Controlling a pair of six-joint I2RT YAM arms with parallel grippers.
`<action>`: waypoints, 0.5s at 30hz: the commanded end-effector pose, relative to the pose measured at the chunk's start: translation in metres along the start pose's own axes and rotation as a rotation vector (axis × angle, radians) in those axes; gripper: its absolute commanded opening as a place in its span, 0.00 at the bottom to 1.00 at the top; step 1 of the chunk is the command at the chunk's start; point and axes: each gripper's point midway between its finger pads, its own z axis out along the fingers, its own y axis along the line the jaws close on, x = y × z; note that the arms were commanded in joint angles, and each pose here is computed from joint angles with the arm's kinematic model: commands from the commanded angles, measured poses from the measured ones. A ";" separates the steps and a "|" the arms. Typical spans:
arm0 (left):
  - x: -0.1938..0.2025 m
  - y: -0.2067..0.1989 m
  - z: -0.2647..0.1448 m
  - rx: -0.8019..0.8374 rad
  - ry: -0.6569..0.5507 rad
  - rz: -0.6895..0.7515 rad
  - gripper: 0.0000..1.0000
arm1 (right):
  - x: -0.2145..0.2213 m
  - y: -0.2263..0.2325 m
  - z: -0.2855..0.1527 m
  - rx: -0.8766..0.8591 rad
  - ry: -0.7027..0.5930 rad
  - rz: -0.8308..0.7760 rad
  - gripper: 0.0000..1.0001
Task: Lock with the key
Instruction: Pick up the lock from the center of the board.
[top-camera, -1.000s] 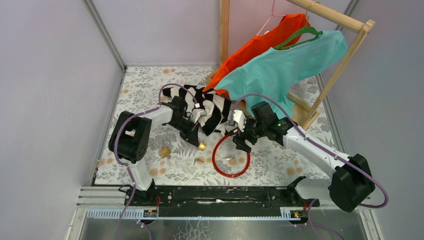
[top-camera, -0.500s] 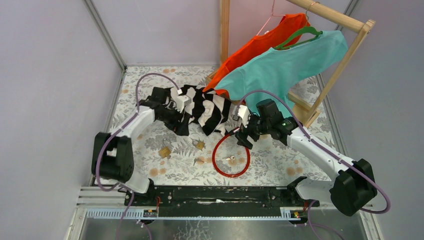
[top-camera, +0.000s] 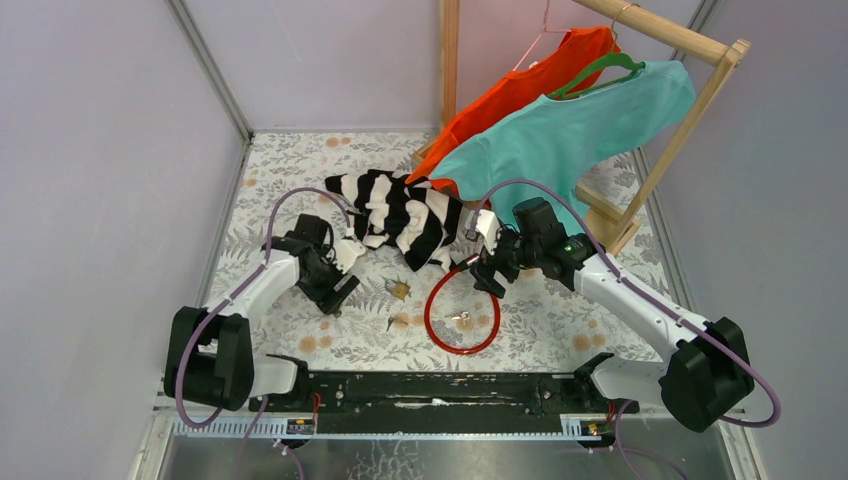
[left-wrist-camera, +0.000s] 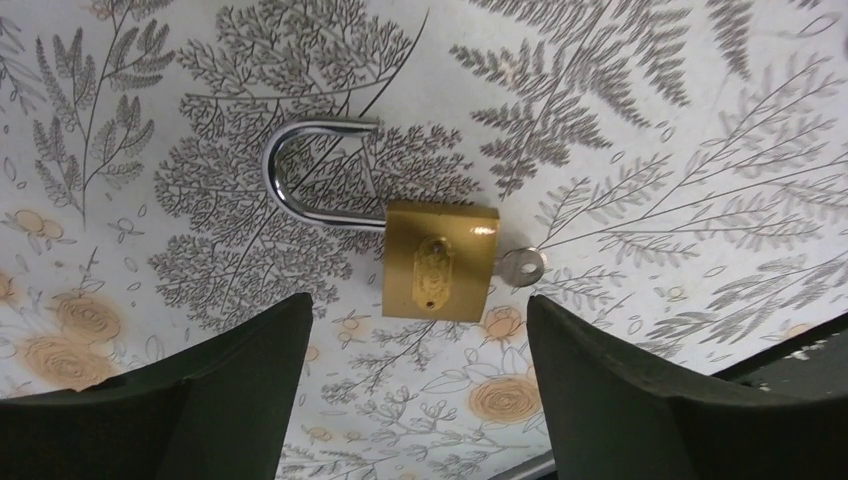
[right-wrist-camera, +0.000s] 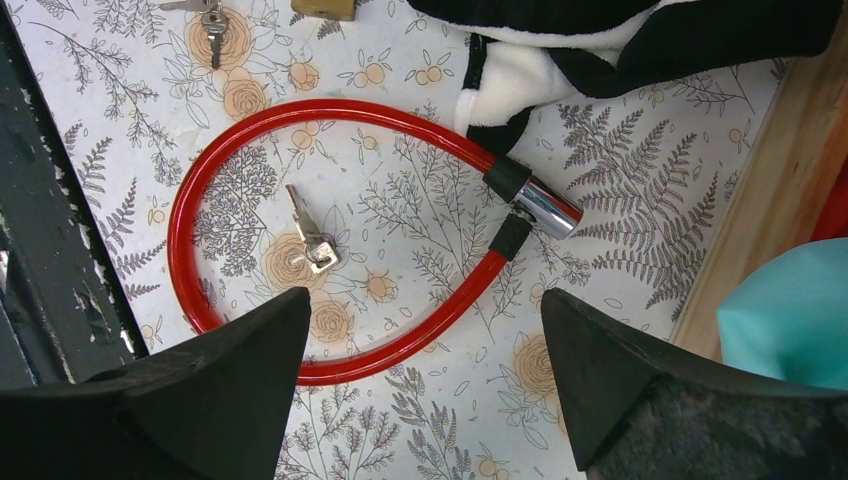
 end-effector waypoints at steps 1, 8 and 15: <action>0.014 0.010 -0.001 -0.050 0.061 0.056 0.83 | -0.010 -0.002 -0.002 -0.004 -0.029 -0.014 0.91; 0.016 0.009 0.013 -0.025 0.066 0.072 0.76 | -0.008 -0.001 -0.001 -0.009 -0.024 -0.015 0.91; 0.016 0.003 0.021 0.011 0.056 0.087 0.67 | -0.005 0.000 0.000 -0.019 -0.012 -0.014 0.91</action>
